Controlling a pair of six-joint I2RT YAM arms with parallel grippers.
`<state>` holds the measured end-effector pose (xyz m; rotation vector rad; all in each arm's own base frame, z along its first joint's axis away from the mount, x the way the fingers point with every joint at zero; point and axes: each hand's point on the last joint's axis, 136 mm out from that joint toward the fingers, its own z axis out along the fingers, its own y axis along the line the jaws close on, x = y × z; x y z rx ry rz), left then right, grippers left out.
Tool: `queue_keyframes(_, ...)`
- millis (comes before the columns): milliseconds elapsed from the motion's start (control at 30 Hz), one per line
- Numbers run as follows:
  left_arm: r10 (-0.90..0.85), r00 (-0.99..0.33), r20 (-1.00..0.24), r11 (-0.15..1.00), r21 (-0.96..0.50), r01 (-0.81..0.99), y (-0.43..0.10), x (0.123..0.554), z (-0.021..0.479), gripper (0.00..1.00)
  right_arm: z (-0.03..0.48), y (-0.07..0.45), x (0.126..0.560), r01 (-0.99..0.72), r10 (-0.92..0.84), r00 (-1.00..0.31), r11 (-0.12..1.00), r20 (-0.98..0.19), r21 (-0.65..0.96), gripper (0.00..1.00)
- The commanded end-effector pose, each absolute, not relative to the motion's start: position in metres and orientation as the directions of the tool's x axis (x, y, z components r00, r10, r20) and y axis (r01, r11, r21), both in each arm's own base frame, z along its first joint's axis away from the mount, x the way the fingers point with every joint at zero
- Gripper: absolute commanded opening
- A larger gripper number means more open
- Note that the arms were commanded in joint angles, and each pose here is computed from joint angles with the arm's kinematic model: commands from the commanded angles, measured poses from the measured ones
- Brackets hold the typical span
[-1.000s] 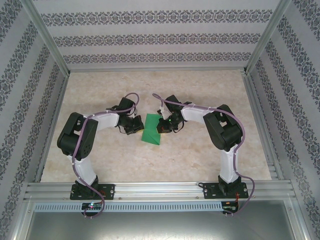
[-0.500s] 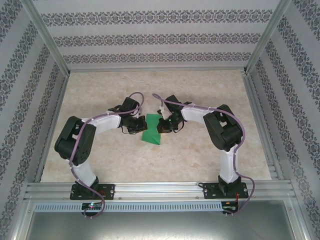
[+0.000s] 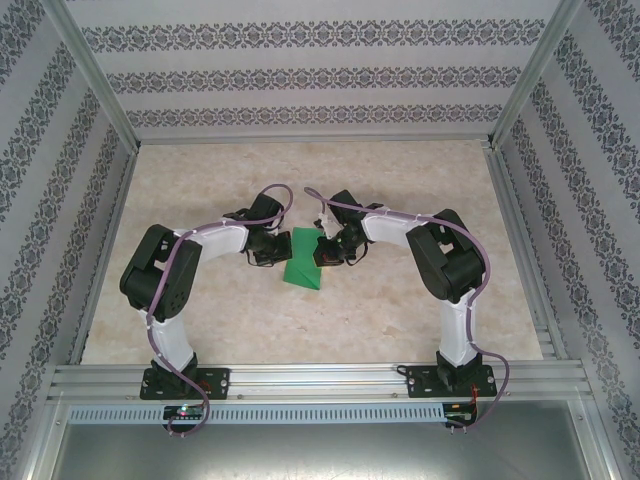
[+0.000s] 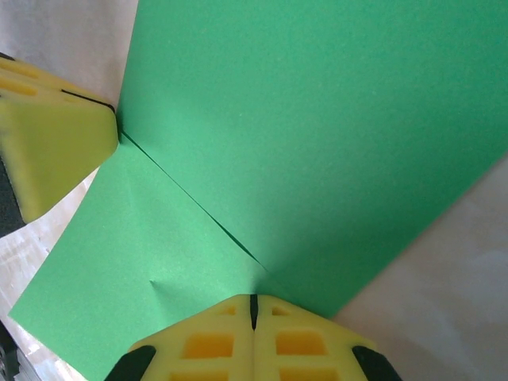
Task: Fold a paper plane with a square sheet of paper (pick it up from the middle)
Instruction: Fold the triangle a second time at the center of the table.
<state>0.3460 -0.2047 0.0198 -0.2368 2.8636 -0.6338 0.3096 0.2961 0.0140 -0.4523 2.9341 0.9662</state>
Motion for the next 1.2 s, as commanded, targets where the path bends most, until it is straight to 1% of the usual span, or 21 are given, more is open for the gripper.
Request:
queue_keyframes(0, -0.195, -0.967, -0.163, 0.942, -0.305, -0.138, -0.176, 0.345, 0.007, 0.00, -0.034, 0.256, 0.285, -0.233, -0.269, -0.963, 0.880, 0.029, 0.415, 0.04)
queue_keyframes(167, -0.195, -0.960, -0.200, 0.941, -0.315, -0.126, -0.172, 0.351, 0.025, 0.00, -0.034, 0.256, 0.285, -0.236, -0.270, -0.963, 0.879, 0.024, 0.415, 0.04)
queue_keyframes(367, -0.169, -0.962, -0.215, 0.866, -0.499, -0.041, -0.211, 0.348, 0.057, 0.00, -0.033, 0.258, 0.285, -0.237, -0.271, -0.962, 0.877, 0.023, 0.418, 0.04)
queue_keyframes(533, -0.147, -0.973, -0.177, 0.820, -0.572, -0.020, -0.238, 0.343, 0.055, 0.00, -0.032, 0.259, 0.285, -0.235, -0.269, -0.963, 0.874, 0.021, 0.424, 0.04)
queue_keyframes(700, -0.137, -0.984, -0.115, 0.816, -0.576, -0.047, -0.245, 0.336, 0.033, 0.00, -0.030, 0.263, 0.287, -0.225, -0.258, -0.966, 0.867, 0.016, 0.445, 0.04)
queue_keyframes(900, -0.144, -0.988, -0.061, 0.843, -0.531, -0.090, -0.236, 0.322, 0.011, 0.00, -0.015, 0.273, 0.293, -0.225, -0.246, -0.969, 0.842, -0.021, 0.491, 0.05)
queue_keyframes(1000, -0.145, -0.988, -0.046, 0.853, -0.511, -0.102, -0.231, 0.316, 0.004, 0.00, 0.006, 0.289, 0.298, -0.242, -0.252, -0.966, 0.787, -0.062, 0.568, 0.05)
queue_keyframes(1167, -0.140, -0.990, -0.026, 0.870, -0.480, -0.110, -0.223, 0.305, -0.008, 0.00, 0.056, 0.308, 0.310, -0.296, -0.247, -0.954, 0.677, -0.170, 0.674, 0.05)
